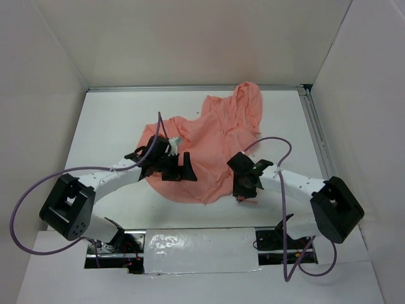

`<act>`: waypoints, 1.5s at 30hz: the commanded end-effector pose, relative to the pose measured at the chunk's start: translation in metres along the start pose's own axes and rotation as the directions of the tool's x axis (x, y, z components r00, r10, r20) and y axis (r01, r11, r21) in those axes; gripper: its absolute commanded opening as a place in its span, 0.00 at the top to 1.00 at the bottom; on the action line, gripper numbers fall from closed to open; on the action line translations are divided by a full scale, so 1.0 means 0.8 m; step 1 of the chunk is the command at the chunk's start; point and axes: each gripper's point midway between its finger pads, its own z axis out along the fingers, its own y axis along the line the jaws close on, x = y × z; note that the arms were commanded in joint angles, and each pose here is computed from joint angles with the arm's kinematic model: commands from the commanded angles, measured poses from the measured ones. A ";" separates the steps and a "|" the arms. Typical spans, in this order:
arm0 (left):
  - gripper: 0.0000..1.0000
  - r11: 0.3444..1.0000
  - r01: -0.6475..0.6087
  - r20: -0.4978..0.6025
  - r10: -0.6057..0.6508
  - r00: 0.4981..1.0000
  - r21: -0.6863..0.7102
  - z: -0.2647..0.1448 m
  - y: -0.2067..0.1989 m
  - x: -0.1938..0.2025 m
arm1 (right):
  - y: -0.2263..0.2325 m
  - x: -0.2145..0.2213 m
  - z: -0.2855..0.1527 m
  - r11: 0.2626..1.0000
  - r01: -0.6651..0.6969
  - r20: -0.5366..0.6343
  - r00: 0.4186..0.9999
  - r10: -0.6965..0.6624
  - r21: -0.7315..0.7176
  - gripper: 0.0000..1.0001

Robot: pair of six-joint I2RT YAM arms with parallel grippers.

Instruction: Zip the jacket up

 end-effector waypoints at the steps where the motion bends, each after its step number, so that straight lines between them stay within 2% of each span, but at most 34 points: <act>1: 0.01 0.998 -0.004 0.049 0.001 0.999 0.059 0.004 -0.009 -0.025 | 0.052 -0.023 -0.010 0.992 0.021 0.045 0.999 -0.015 -0.121 0.54; 4: 0.01 0.999 0.007 0.052 -0.010 0.999 0.052 0.004 -0.002 -0.030 | 0.068 0.002 -0.015 0.986 -0.013 -0.042 0.999 0.006 -0.165 0.53; 5: 0.01 0.999 0.012 0.052 -0.015 0.999 0.048 0.003 0.001 -0.031 | 0.076 0.013 -0.018 0.983 -0.018 -0.064 0.998 0.007 -0.184 0.46; 6: 0.01 0.999 0.014 0.052 -0.016 0.999 0.045 0.002 0.002 -0.032 | 0.083 0.033 -0.022 0.974 -0.064 -0.139 0.990 0.034 -0.217 0.45; 9: 0.01 0.999 0.005 0.061 -0.009 0.998 0.051 0.000 0.000 -0.033 | 0.100 0.057 -0.030 0.951 -0.054 -0.161 0.987 0.004 -0.305 0.41; 10: 0.01 0.999 -0.001 0.059 -0.002 0.998 0.055 0.000 0.000 -0.033 | 0.101 0.059 -0.036 0.944 -0.048 -0.151 0.988 -0.003 -0.327 0.36; 11: 0.01 0.998 -0.001 0.057 -0.002 0.998 0.060 -0.001 -0.002 -0.032 | 0.097 0.057 -0.037 0.944 -0.052 -0.139 0.990 0.007 -0.325 0.26; 12: 0.01 0.998 -0.006 0.059 0.002 0.998 0.069 -0.001 -0.003 -0.033 | 0.085 0.050 -0.039 0.953 -0.064 -0.101 0.994 0.035 -0.297 0.22; 15: 0.01 0.996 -0.012 0.048 0.007 0.999 0.087 -0.001 -0.005 -0.028 | 0.060 0.031 -0.042 0.963 -0.109 -0.058 0.994 0.097 -0.248 0.00; 19: 0.01 0.996 -0.010 0.050 0.006 0.999 0.083 -0.001 -0.004 -0.027 | 0.042 0.004 -0.048 0.950 -0.139 0.015 0.989 0.149 -0.279 0.00; 24: 0.01 0.996 -0.011 0.047 0.007 0.999 0.090 -0.002 -0.006 -0.027 | -0.006 -0.024 -0.025 0.957 -0.216 0.102 0.966 0.239 -0.194 0.00; 28: 0.01 0.997 -0.004 0.044 0.000 0.999 0.078 -0.002 -0.004 -0.028 | -0.044 -0.027 -0.007 0.957 -0.279 0.127 0.949 0.288 -0.083 0.00; 32: 0.01 0.997 0.000 0.048 -0.004 0.999 0.074 -0.003 -0.004 -0.028 | -0.019 -0.018 -0.002 0.947 -0.257 0.080 0.958 0.276 -0.191 0.00; 38: 0.01 0.998 0.003 0.052 -0.007 0.999 0.060 -0.002 -0.001 -0.030 | 0.022 0.022 0.001 0.943 -0.141 0.024 0.988 0.155 -0.301 0.00; 43: 0.01 0.999 0.016 0.049 -0.018 0.999 0.041 -0.002 0.003 -0.028 | 0.058 0.066 -0.013 0.940 -0.041 -0.048 0.999 0.026 -0.340 0.00; 45: 0.01 0.999 0.014 0.054 -0.016 0.998 0.039 -0.004 0.003 -0.029 | 0.069 0.072 -0.027 0.943 -0.052 -0.065 0.997 0.032 -0.330 0.00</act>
